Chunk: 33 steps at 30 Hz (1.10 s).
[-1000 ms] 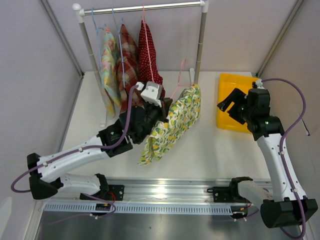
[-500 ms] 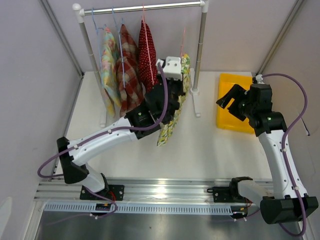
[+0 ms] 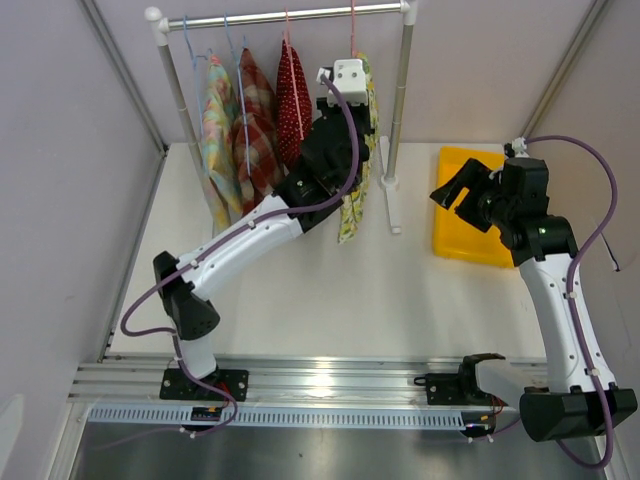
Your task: Place the skirt on the hanger
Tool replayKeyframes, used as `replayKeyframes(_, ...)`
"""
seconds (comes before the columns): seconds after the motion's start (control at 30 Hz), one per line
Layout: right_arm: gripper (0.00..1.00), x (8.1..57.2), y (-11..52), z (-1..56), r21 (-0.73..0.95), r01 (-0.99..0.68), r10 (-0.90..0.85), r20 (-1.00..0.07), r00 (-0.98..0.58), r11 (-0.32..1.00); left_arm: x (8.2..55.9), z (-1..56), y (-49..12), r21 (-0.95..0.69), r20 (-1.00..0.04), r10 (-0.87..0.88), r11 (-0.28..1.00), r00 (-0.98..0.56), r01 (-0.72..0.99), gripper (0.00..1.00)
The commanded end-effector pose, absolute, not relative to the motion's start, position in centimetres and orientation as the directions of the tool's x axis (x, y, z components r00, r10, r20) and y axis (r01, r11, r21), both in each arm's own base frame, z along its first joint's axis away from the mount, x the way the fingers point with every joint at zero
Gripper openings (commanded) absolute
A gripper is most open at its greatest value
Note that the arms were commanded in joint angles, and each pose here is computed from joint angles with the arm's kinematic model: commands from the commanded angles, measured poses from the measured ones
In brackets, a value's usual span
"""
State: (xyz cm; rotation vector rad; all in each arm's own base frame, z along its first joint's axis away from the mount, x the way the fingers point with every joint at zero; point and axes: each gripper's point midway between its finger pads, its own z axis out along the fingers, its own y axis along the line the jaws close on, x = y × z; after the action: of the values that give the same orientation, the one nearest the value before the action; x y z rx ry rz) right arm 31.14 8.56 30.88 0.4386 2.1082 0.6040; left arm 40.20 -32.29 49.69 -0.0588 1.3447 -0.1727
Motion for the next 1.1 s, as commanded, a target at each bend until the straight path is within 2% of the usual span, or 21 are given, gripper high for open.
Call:
replayKeyframes(0.0,0.78,31.4,8.8,32.7,0.561,0.031,0.488,-0.689,-0.536,0.827,41.2,54.9,-31.0,-0.212,-0.91,-0.241,0.97,0.338,0.122,0.0)
replayKeyframes(0.4,0.78,31.8,9.0,31.4,0.559,0.02,0.476,-0.685,-0.552,0.829,45.5,55.4,-28.7,-0.222,-0.9,-0.249,0.968,0.357,0.117,0.0)
replayKeyframes(0.8,0.78,31.8,9.5,30.8,0.572,0.008,0.475,-0.674,-0.565,0.82,49.8,49.4,-29.8,-0.24,-0.949,-0.269,0.955,0.167,0.172,0.0)
replayKeyframes(1.07,0.78,31.3,9.6,29.9,0.573,0.01,0.473,-0.667,-0.576,0.82,48.7,46.5,-30.5,-0.263,-0.953,-0.289,0.938,0.09,0.226,0.0)
